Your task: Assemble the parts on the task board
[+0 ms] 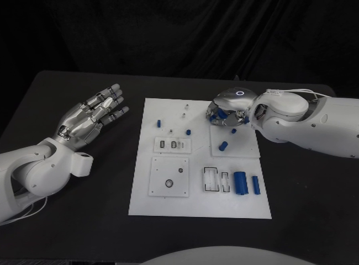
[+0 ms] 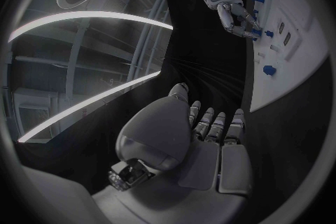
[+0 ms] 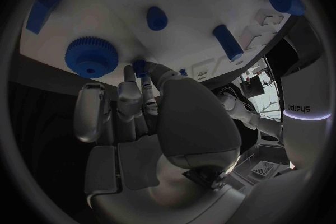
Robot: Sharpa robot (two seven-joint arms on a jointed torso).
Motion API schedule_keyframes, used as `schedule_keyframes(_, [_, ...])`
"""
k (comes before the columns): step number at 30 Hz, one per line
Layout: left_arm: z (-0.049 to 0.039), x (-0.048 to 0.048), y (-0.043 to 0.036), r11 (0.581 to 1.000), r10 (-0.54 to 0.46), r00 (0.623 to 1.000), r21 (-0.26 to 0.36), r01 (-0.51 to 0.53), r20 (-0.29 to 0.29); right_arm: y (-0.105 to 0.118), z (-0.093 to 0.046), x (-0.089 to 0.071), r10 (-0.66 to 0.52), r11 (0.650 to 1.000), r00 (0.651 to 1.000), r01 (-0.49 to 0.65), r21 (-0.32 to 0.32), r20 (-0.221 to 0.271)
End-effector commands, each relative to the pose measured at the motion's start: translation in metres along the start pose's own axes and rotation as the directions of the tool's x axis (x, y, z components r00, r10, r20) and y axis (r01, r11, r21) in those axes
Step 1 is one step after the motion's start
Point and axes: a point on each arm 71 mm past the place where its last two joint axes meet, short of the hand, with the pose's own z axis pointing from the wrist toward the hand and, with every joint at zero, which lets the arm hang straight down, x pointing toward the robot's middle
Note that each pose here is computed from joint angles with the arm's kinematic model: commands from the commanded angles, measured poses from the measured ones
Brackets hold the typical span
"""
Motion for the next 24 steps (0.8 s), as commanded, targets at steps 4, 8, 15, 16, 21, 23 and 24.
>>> schedule_keyframes(4, [0.0002,0.0007,-0.0109,0.99,-0.015,1.0,0.143,0.017,-0.013,0.003,-0.002,-0.007,0.001,1.0,0.995,0.002,-0.03,0.098])
schedule_keyframes(8, [0.0009,0.0007,-0.0104,0.99,-0.015,1.0,0.141,0.017,-0.014,0.007,0.0,-0.018,-0.005,0.999,0.989,0.012,-0.049,0.145])
schedule_keyframes(15, [0.0034,0.0003,-0.0089,0.99,-0.015,1.0,0.137,0.017,-0.017,0.015,0.022,-0.037,0.011,0.997,0.986,0.001,-0.074,0.167])
schedule_keyframes(16, [0.0038,0.0004,-0.0087,0.99,-0.016,1.0,0.137,0.018,-0.018,0.015,0.026,-0.038,0.015,0.997,0.987,-0.003,-0.074,0.161])
schedule_keyframes(21, [0.0053,0.0013,-0.0078,0.991,-0.017,1.0,0.134,0.02,-0.022,0.018,0.046,-0.041,0.025,0.997,0.99,-0.015,-0.071,0.136])
schedule_keyframes(23, [0.0056,0.0017,-0.0076,0.991,-0.018,1.0,0.134,0.021,-0.023,0.018,0.052,-0.041,0.025,0.997,0.991,-0.016,-0.07,0.131])
schedule_keyframes(24, [0.0057,0.0019,-0.0075,0.991,-0.019,1.0,0.133,0.022,-0.024,0.019,0.055,-0.04,0.024,0.997,0.991,-0.016,-0.07,0.128])
